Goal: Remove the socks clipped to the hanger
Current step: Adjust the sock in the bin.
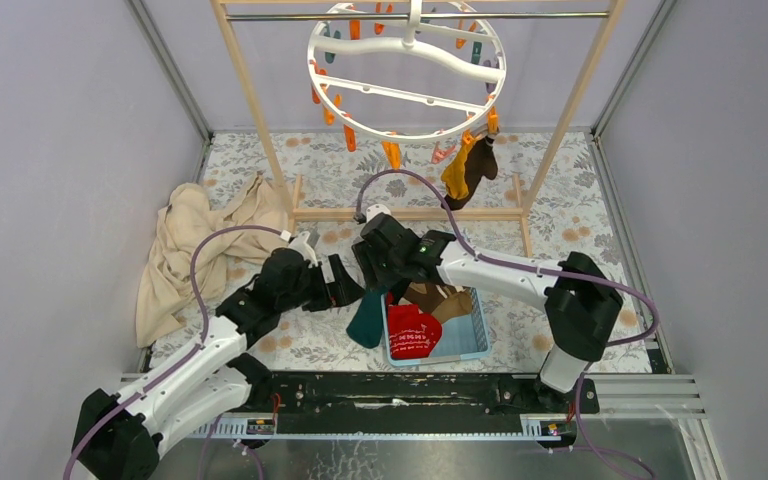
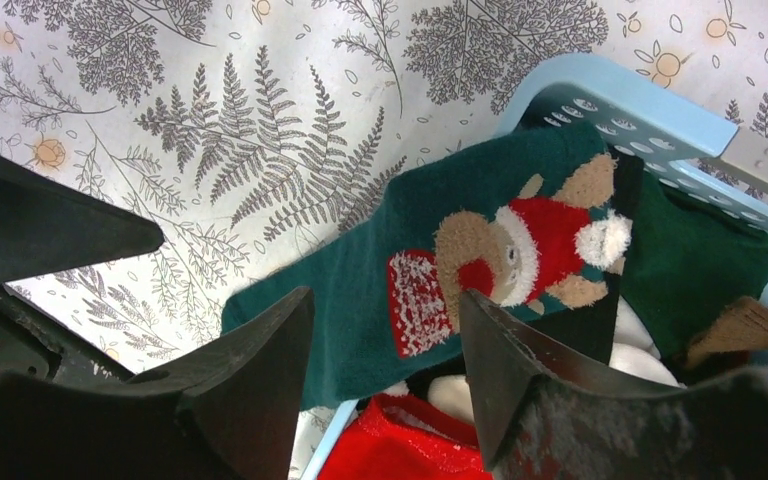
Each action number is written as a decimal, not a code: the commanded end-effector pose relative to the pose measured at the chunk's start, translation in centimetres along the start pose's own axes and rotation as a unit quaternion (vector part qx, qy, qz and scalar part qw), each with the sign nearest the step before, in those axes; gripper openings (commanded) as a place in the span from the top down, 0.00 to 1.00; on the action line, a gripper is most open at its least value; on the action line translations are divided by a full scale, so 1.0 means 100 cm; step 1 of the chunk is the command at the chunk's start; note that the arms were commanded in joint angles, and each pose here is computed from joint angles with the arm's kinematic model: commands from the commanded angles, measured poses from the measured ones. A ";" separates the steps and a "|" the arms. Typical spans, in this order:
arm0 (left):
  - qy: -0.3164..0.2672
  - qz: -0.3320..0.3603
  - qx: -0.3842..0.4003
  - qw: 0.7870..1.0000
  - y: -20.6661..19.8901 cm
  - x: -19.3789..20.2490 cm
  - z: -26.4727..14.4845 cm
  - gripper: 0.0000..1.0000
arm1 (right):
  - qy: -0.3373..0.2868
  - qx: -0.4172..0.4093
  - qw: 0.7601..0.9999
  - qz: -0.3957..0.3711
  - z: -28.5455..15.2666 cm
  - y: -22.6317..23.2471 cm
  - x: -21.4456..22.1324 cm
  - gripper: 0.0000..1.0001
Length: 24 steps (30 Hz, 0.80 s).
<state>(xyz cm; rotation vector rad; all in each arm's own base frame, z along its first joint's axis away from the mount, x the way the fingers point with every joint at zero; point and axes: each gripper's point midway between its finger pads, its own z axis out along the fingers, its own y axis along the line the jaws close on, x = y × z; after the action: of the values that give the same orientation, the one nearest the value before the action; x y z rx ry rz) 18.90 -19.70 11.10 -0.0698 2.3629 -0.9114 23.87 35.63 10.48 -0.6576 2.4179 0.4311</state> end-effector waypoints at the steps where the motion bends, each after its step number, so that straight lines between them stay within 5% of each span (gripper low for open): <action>1: -0.030 0.004 0.029 0.999 -0.012 -0.010 -0.003 0.01 | -0.026 -0.004 1.000 -0.003 -0.005 0.008 -0.023 0.40; 18: -0.037 -0.003 0.034 0.999 -0.011 -0.008 -0.010 0.01 | 0.011 0.023 1.000 -0.012 0.007 -0.004 -0.010 0.59; 24: -0.037 -0.002 0.034 0.999 -0.012 -0.009 -0.009 0.01 | 0.008 0.024 1.000 -0.015 0.003 -0.006 -0.010 0.76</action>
<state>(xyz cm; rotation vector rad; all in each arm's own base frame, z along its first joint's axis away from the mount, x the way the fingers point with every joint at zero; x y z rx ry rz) 18.46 -19.48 12.11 -0.0850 2.3059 -0.9510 24.25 35.22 9.04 -0.6887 2.4634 0.3446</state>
